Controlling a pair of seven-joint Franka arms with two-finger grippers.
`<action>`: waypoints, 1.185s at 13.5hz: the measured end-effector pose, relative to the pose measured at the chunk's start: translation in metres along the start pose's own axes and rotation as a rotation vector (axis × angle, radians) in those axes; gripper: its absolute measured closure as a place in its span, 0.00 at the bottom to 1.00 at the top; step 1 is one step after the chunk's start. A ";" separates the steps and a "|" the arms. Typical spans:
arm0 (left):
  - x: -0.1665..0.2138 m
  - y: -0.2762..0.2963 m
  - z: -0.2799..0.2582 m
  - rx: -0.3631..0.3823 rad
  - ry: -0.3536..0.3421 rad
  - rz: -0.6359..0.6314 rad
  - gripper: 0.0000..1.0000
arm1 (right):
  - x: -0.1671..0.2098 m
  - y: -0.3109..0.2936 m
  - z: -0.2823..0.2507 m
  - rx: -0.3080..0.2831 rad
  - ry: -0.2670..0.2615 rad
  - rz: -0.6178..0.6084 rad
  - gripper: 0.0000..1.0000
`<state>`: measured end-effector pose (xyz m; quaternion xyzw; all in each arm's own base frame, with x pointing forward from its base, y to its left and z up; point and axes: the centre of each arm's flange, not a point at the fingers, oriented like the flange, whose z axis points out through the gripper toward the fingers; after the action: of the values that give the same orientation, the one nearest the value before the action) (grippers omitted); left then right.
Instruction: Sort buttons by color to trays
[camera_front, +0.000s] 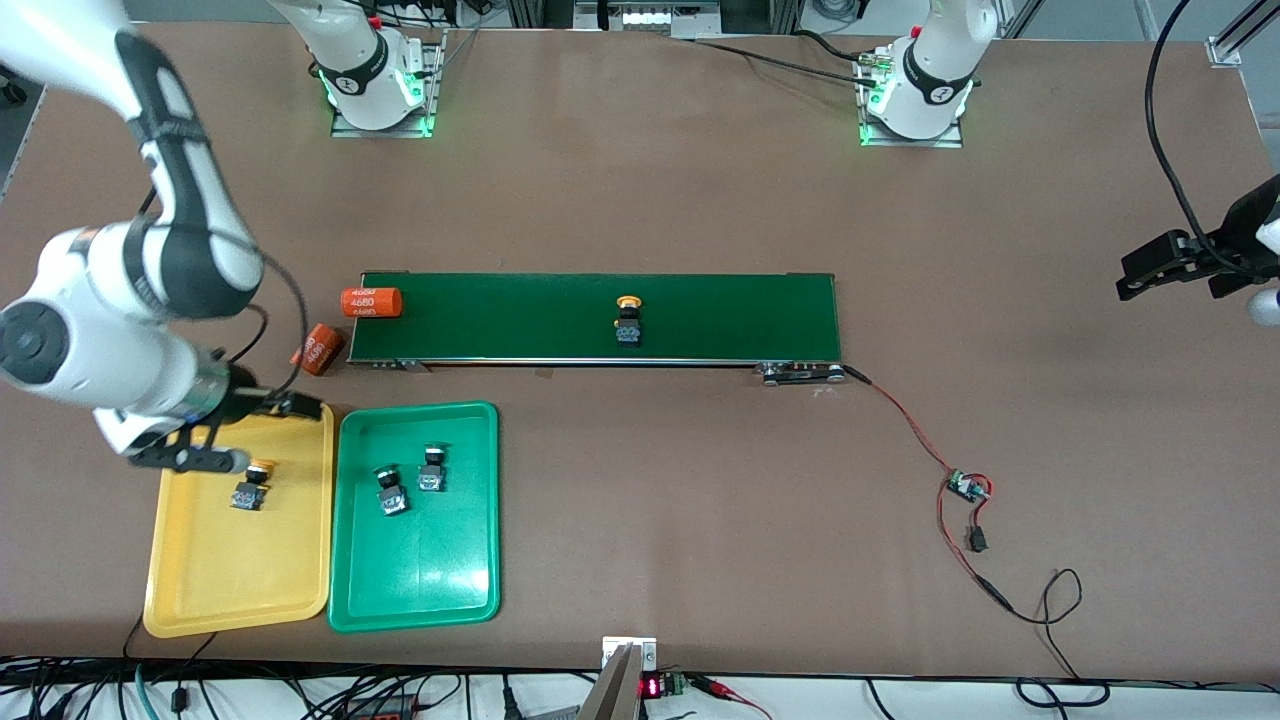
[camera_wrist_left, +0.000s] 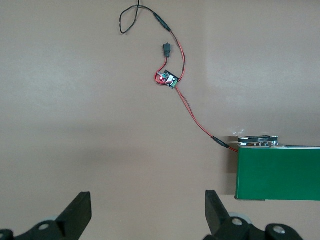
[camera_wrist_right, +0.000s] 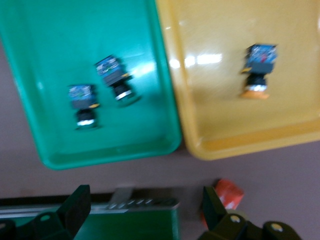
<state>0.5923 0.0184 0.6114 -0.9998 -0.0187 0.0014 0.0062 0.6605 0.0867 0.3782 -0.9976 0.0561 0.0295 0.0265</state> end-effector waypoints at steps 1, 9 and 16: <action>0.000 0.000 0.000 0.000 0.000 0.000 0.00 | -0.020 -0.024 -0.004 0.000 0.001 0.013 0.00; 0.000 0.000 0.000 0.000 0.000 0.000 0.00 | -0.165 -0.188 0.035 0.015 0.016 0.076 0.00; 0.000 0.000 0.000 0.000 0.000 0.000 0.00 | -0.212 -0.252 0.057 0.046 0.038 -0.045 0.00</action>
<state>0.5923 0.0186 0.6113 -0.9998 -0.0189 0.0015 0.0062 0.4759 0.3628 0.3468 -0.9981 0.0350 0.0089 0.0492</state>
